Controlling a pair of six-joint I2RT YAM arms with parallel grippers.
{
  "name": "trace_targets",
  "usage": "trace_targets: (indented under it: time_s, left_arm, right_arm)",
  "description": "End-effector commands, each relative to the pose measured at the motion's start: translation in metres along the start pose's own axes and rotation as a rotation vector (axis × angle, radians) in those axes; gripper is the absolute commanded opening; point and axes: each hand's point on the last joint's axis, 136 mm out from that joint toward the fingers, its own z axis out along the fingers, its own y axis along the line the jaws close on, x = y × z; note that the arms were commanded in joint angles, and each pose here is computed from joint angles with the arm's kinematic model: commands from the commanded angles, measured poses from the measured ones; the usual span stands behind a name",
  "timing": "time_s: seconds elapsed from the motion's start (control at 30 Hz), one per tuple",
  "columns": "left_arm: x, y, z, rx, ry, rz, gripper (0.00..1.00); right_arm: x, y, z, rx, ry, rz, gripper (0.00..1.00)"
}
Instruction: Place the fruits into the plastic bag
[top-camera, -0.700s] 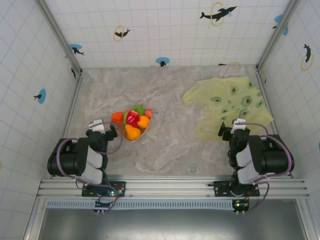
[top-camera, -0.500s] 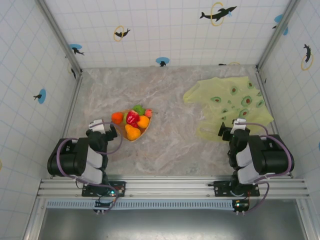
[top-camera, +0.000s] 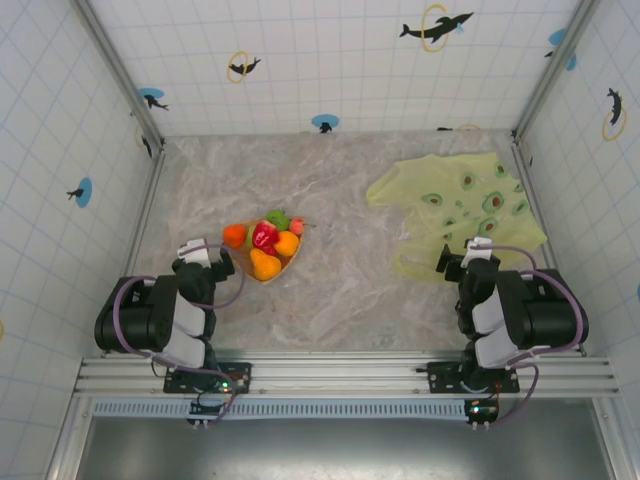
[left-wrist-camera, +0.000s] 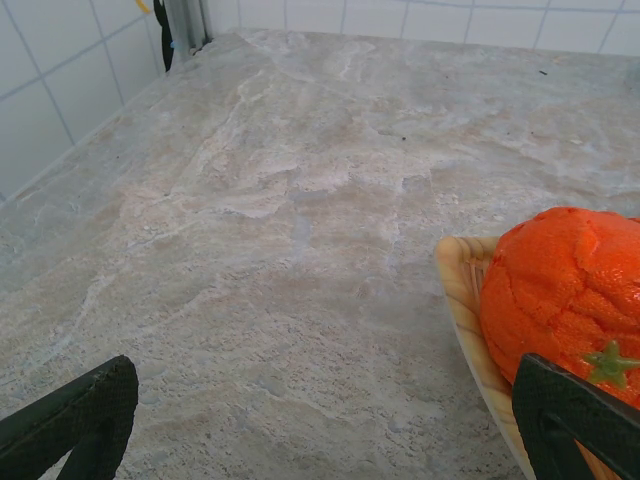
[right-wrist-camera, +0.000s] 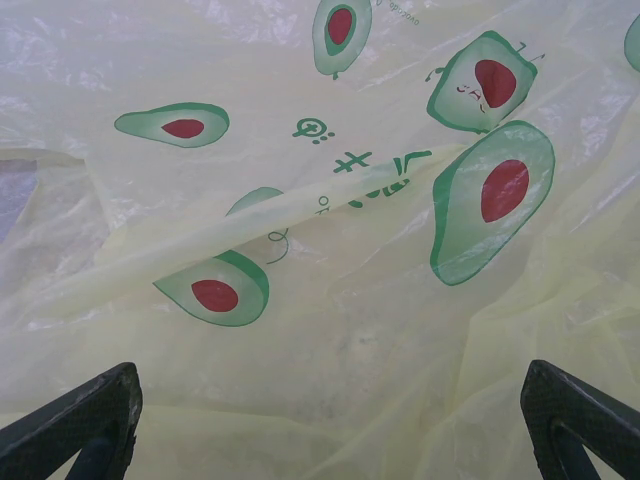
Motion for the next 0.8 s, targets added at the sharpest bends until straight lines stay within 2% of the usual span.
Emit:
trace_targets:
  time_s: [0.0,0.77]
  left_arm:
    - [0.0011,0.0003,-0.002,0.006,-0.001,-0.007,0.98]
    - [0.0016,-0.0005,-0.0019,0.01,0.002,-0.009,0.98]
  right_arm:
    - [-0.0034,-0.0005,-0.0035,-0.002,-0.023,0.006,1.0]
    - [-0.0037,-0.0009,-0.0034,-0.001,-0.023,0.008,0.99]
